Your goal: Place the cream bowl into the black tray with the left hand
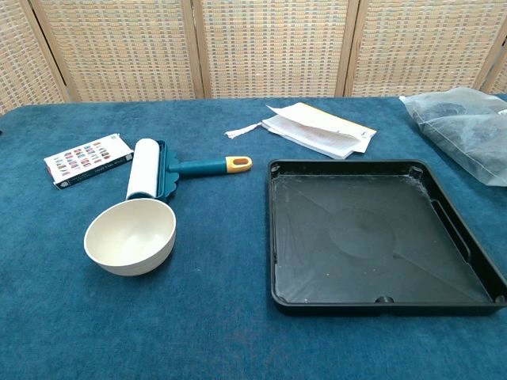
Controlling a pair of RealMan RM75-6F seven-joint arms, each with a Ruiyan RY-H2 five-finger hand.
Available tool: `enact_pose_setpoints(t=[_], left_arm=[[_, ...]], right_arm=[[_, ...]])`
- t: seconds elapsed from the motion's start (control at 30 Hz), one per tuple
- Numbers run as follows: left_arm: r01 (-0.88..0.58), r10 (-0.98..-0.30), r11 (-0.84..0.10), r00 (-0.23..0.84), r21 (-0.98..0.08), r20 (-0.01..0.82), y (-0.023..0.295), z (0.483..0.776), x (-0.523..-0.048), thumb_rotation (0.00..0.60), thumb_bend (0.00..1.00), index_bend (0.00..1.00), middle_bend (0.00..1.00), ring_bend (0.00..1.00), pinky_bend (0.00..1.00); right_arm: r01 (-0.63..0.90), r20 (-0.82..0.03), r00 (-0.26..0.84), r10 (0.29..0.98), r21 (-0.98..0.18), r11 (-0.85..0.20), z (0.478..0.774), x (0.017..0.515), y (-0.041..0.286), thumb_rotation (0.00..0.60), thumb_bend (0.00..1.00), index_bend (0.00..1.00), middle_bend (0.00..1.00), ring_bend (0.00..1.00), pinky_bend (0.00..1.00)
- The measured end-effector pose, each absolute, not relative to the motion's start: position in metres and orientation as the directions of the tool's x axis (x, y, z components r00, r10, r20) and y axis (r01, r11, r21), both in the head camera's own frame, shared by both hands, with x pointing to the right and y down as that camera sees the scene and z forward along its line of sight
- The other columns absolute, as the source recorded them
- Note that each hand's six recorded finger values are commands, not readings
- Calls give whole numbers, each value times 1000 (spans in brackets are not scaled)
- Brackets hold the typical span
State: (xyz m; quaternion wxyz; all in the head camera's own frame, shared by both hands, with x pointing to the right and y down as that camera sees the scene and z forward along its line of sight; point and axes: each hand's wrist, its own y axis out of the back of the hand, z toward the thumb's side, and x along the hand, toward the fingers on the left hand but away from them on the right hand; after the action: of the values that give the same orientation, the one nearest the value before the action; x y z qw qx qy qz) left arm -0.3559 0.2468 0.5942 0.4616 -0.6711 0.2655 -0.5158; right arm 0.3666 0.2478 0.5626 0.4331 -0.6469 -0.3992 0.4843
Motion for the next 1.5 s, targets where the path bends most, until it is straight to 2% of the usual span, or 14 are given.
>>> enact_pose_setpoints(t=[0.13, 0.63, 1.33, 1.5], left_arm=[[151, -808, -446, 356, -882, 469, 247, 607, -347, 600, 171, 381, 0, 0, 0], [200, -767, -459, 402, -865, 500, 228, 649, -305, 600, 174, 384, 0, 0, 0], [248, -736, -461, 430, -852, 523, 220, 676, -269, 600, 182, 500, 0, 0, 0], [259, -732, -463, 428, -848, 530, 220, 683, -267, 600, 264, 532, 0, 0, 0]], right_arm=[[102, -277, 211, 938, -948, -303, 561, 367, 247, 600, 156, 14, 0, 0, 0], [112, -270, 206, 940, -948, -297, 559, 370, 246, 600, 156, 14, 0, 0, 0], [117, -266, 200, 943, -949, -292, 558, 372, 245, 600, 157, 14, 0, 0, 0], [117, -265, 199, 943, -949, -292, 558, 373, 245, 600, 156, 14, 0, 0, 0]])
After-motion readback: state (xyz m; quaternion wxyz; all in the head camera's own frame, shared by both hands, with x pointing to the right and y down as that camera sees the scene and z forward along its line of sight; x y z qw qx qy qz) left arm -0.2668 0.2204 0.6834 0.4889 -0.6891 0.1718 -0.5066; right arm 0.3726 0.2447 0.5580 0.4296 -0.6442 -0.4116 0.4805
